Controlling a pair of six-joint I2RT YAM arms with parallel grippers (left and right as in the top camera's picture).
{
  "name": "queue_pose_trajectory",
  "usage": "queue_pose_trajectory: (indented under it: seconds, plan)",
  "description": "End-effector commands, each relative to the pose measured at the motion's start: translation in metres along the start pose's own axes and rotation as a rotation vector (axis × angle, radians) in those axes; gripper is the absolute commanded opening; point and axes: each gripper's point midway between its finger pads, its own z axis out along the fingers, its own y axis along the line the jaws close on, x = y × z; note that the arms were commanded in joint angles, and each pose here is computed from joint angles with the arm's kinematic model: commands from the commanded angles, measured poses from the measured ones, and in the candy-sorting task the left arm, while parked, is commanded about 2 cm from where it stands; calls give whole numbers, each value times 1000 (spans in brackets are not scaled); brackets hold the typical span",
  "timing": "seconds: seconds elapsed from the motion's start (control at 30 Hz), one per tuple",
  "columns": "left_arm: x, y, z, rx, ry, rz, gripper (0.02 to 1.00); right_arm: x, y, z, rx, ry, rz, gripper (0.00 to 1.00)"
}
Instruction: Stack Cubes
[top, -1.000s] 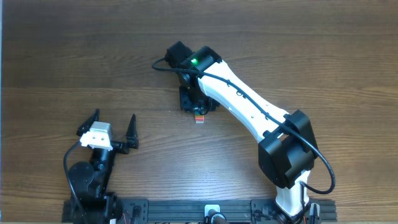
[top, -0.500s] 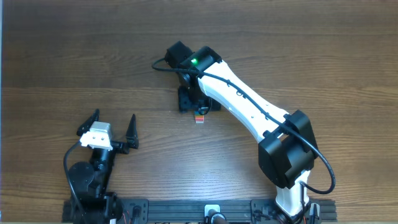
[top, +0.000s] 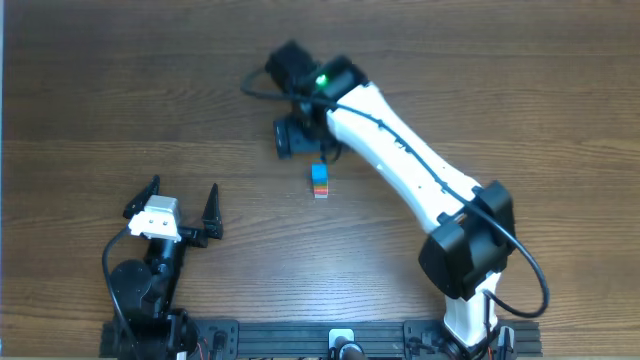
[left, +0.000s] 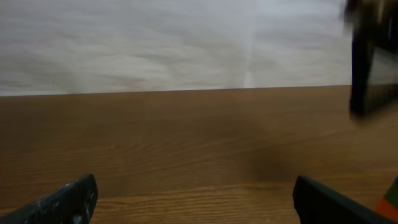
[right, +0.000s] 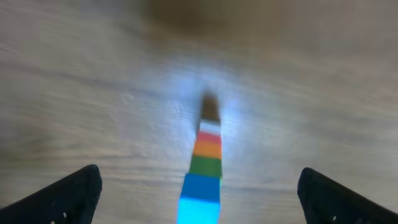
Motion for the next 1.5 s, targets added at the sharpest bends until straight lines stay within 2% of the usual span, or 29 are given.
queue_pose_trajectory:
  seconds: [0.03, 0.13, 0.17, 0.3, 0.4, 0.57, 0.83, 0.9, 1.03, 1.17, 1.27, 1.4, 1.5]
  plan:
    - [1, 0, 0, 1, 1, 15, 1000, -39, -6, -102, -15, -273, -64, 991]
    - [1, 0, 0, 1, 1, 15, 1000, -37, -22, -155, 35, -377, -58, 991]
    - [1, 0, 0, 1, 1, 15, 1000, -32, -35, -174, 93, -420, -50, 991]
    - [1, 0, 0, 1, 1, 15, 998, -12, -66, -215, 236, -503, -66, 991]
    - [1, 0, 0, 1, 1, 15, 1000, 8, -83, -237, 284, -529, -65, 993]
    - [1, 0, 0, 1, 1, 15, 1000, 40, -119, -251, 351, -539, 29, 991]
    - [1, 0, 0, 1, 0, 15, 1000, 65, -164, -243, 377, -575, 129, 991]
    - [1, 0, 0, 1, 0, 15, 1000, 66, -167, -235, 343, -601, 122, 993]
    - [1, 0, 0, 1, 1, 15, 1000, 63, -171, -215, 221, -714, 125, 991]
    - [1, 0, 0, 1, 0, 15, 1000, 65, -188, -195, 164, -848, 123, 991]
    - [1, 0, 0, 1, 1, 15, 998, 75, -205, -183, 184, -949, 152, 993]
    - [1, 0, 0, 1, 1, 15, 998, 90, -223, -168, 245, -1084, 137, 991]
    - [1, 0, 0, 1, 0, 15, 1000, 102, -233, -155, 260, -1184, 165, 991]
